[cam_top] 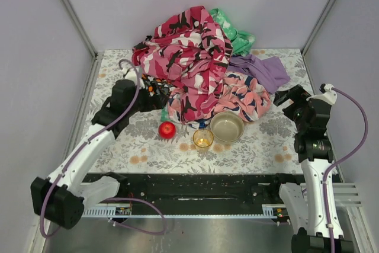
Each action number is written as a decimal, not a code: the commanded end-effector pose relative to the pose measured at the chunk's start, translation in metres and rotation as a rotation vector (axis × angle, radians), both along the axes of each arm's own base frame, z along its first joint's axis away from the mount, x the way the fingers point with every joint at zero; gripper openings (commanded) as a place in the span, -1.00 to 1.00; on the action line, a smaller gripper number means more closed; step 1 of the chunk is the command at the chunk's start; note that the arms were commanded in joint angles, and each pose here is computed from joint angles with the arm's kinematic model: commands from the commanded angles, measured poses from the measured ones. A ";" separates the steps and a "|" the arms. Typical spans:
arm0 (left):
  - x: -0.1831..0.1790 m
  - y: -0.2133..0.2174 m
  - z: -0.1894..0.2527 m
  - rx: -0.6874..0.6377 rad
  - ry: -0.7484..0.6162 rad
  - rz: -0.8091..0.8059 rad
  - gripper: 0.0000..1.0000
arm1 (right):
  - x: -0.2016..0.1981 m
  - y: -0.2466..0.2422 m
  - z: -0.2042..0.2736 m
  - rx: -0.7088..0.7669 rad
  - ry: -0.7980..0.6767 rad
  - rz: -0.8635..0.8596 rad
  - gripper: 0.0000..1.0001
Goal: Pick out a specific cloth from the pile
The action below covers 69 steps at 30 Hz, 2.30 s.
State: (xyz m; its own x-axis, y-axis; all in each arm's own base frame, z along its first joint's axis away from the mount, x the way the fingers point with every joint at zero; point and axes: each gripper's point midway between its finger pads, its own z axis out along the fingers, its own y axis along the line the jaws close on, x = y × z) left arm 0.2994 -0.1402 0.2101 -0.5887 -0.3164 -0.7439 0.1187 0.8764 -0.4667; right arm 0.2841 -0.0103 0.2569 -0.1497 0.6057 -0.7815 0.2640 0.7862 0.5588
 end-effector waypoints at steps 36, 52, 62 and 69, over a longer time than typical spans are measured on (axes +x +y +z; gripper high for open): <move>0.238 -0.170 -0.107 0.690 0.058 -0.100 -1.00 | 0.047 0.006 -0.021 -0.159 0.058 0.164 0.99; 0.319 0.029 -0.069 0.593 0.075 0.233 -1.00 | 0.217 0.027 -0.111 -0.301 0.297 0.645 0.99; 0.315 0.026 -0.092 0.590 0.113 0.184 -1.00 | 0.272 0.027 -0.216 -0.659 0.655 0.669 0.99; 0.305 0.009 -0.075 0.511 0.099 0.102 -0.01 | 0.281 0.001 -0.202 -0.823 0.750 0.425 -0.76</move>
State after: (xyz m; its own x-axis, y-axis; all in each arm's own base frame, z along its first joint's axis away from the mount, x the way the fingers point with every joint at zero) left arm 0.5977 -0.1256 0.0746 -0.7342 0.0507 -0.6770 -0.0253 0.9945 0.1019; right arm 0.5631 0.0165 0.0337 -0.7903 -0.2450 -0.5616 -0.1799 0.9690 -0.1696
